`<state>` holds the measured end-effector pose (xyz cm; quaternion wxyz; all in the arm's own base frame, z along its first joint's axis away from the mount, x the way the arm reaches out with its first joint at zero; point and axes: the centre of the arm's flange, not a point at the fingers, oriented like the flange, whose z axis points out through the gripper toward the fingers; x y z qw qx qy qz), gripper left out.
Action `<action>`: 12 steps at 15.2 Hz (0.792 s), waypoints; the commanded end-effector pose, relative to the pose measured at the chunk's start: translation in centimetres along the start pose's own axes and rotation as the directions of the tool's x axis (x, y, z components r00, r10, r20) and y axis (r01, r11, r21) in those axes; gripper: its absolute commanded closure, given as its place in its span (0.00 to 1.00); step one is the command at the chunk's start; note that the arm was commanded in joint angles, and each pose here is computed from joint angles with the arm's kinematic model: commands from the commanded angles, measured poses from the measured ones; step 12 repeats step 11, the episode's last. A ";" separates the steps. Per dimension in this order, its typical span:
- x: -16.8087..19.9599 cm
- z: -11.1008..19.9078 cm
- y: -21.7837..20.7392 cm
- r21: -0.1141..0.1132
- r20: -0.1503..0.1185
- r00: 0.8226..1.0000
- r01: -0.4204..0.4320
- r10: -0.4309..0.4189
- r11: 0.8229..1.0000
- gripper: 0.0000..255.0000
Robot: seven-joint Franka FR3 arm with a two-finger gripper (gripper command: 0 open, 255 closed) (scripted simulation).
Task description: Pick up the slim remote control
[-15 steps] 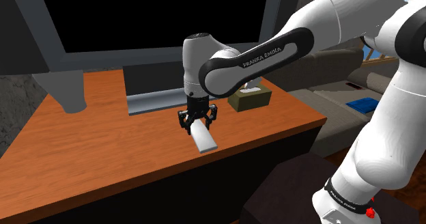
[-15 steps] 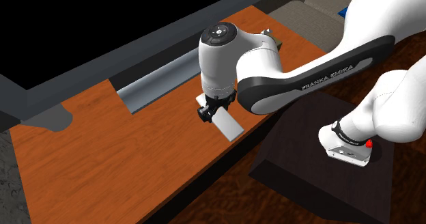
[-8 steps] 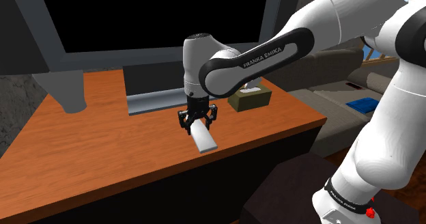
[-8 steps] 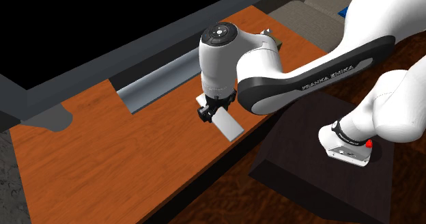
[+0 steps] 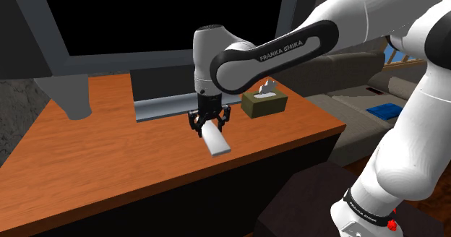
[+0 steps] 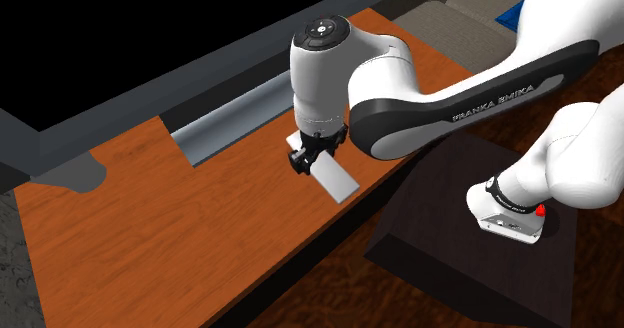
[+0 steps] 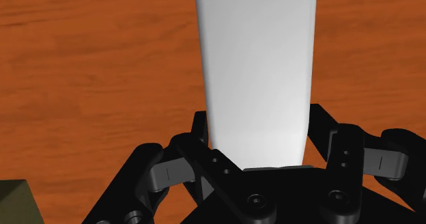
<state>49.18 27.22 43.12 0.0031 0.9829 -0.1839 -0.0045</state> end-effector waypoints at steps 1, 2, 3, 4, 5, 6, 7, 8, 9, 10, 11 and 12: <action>0.0 -1.1 0.0 0.000 0.000 1.000 0.000 0.000 1.000 1.00; 0.0 -1.6 0.0 0.000 0.000 1.000 0.000 0.000 1.000 1.00; 0.0 -2.1 0.0 0.000 0.000 1.000 0.000 0.000 1.000 1.00; 0.0 -2.6 0.0 0.000 0.000 1.000 0.000 0.000 1.000 1.00; 0.0 -3.2 0.0 0.000 0.000 1.000 0.000 0.000 1.000 1.00; 0.0 -3.7 0.0 0.000 0.000 1.000 0.000 0.000 1.000 1.00; 0.0 -4.2 0.0 0.000 0.000 1.000 0.000 0.000 1.000 1.00; 0.0 -4.8 0.0 0.000 0.000 1.000 0.000 0.000 1.000 1.00; 0.0 -5.3 0.0 0.000 0.000 1.000 0.000 0.000 1.000 1.00; 0.0 -5.4 0.0 0.000 0.000 1.000 0.000 0.000 1.000 1.00; 0.0 -5.4 0.0 0.000 0.000 1.000 0.000 0.000 1.000 1.00; 0.0 -5.4 0.0 0.000 0.000 1.000 0.000 0.000 1.000 1.00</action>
